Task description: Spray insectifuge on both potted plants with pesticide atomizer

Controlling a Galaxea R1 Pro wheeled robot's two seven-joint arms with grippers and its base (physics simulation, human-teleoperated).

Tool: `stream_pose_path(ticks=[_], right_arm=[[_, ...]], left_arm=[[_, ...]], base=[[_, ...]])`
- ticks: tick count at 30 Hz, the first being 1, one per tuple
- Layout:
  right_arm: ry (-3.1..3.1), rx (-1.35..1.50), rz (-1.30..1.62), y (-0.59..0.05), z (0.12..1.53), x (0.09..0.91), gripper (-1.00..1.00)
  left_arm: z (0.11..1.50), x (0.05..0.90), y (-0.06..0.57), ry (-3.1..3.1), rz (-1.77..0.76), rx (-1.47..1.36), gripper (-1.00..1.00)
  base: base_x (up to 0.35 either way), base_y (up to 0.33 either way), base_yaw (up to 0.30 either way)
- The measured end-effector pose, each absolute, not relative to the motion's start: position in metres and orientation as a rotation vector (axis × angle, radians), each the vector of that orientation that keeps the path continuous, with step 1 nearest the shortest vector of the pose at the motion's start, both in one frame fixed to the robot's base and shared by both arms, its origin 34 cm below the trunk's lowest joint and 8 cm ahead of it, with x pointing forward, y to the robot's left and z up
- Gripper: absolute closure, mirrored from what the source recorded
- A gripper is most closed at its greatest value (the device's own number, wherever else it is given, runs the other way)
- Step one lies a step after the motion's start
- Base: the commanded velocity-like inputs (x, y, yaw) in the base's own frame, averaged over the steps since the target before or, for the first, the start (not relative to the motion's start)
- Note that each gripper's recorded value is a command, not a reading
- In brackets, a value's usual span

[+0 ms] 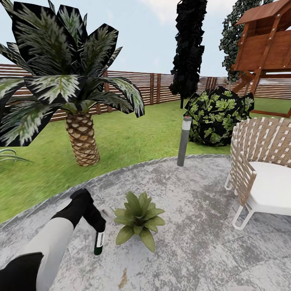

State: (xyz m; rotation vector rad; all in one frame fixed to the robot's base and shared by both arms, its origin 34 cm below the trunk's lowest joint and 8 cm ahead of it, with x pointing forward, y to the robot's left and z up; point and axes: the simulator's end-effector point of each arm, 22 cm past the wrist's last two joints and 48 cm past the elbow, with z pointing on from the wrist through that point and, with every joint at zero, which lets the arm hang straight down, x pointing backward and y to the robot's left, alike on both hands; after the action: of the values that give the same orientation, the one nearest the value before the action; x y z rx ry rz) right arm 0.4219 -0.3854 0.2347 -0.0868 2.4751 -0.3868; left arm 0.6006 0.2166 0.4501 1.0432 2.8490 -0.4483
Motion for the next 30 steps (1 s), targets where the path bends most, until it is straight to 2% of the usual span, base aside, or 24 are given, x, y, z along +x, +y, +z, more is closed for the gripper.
stream_pose_path(ticks=[5,15,22,30], right_arm=[[2.475,-0.087,-0.387,-0.385,0.235,0.422,-1.00],[2.475,-0.087,-0.387,-0.385,0.235,0.422,-1.00],[2.474,-0.085,-0.387,-0.386,0.235,0.422,-1.00],[2.474,-0.085,-0.387,-0.386,0.235,0.422,-1.00]], left_arm=[[0.457,0.608,0.198,2.863,-0.430,1.068,1.00],[0.420,0.567,0.233,2.959,-0.428,1.047,1.00],[0.417,0.563,0.225,2.957,-0.443,1.059,1.00],[0.417,0.563,0.224,2.956,-0.445,1.059,1.00]], base=[[0.000,0.000,0.000],[0.007,0.007,0.000],[0.247,0.157,0.000],[0.331,-0.011,-0.054]])
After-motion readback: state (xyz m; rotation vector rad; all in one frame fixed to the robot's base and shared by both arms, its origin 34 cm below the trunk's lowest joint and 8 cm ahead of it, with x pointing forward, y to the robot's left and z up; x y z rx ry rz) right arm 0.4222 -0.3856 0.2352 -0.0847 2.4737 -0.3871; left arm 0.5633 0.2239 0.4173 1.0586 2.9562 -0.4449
